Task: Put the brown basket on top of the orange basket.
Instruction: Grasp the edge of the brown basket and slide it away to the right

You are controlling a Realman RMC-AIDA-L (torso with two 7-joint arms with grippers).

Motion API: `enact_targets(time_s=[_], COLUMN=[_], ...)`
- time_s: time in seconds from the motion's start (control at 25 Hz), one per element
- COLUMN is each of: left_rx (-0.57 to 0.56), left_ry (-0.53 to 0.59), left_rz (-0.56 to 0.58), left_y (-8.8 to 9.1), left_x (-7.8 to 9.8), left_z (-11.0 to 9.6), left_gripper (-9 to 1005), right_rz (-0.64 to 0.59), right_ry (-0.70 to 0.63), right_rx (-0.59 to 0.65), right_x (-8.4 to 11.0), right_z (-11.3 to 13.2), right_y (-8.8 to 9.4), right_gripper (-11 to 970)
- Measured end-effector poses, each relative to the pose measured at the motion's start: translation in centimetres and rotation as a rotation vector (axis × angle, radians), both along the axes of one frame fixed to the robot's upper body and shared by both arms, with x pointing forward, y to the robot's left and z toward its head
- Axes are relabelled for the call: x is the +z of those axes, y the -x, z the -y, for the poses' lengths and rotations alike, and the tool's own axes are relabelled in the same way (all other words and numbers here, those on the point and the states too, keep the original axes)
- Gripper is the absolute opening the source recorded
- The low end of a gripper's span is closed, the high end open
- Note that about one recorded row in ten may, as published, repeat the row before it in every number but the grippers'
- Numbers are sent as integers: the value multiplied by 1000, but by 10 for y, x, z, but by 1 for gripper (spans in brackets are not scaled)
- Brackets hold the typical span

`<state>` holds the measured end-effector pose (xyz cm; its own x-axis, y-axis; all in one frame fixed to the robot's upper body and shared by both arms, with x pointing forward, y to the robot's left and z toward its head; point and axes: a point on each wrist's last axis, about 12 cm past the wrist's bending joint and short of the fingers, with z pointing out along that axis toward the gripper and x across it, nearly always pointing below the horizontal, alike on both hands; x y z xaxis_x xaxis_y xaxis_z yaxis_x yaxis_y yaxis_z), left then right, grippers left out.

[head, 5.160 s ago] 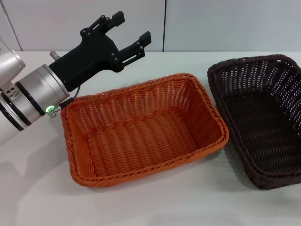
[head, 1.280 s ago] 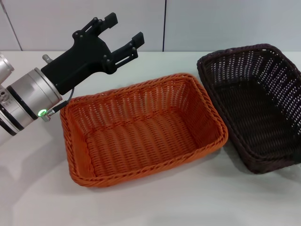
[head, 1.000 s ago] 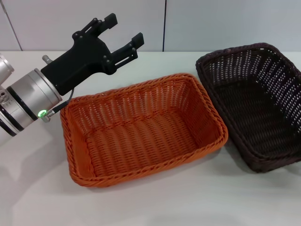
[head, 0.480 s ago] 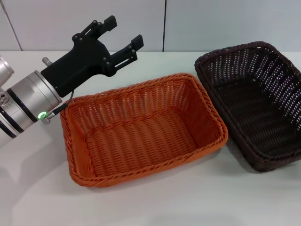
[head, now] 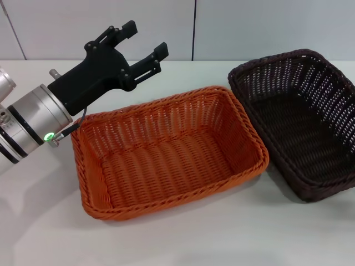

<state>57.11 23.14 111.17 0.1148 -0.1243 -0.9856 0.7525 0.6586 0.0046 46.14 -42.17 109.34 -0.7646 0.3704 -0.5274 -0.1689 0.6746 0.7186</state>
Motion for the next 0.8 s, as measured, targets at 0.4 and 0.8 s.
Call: enact_targets(time_s=[0.4,0.8], left_rx=[0,-3], left_ry=[-17,-20], left_rz=[-9,-18], left_y=[-7,-7], left_x=[1,-1], left_z=[5,7], left_gripper=[843,843], right_rz=[-61,-102], right_ry=[-58,-129], right_rx=[-60,-106], right_x=[13,37], right_z=[-6,-10], right_y=[11,3], right_gripper=[821,821])
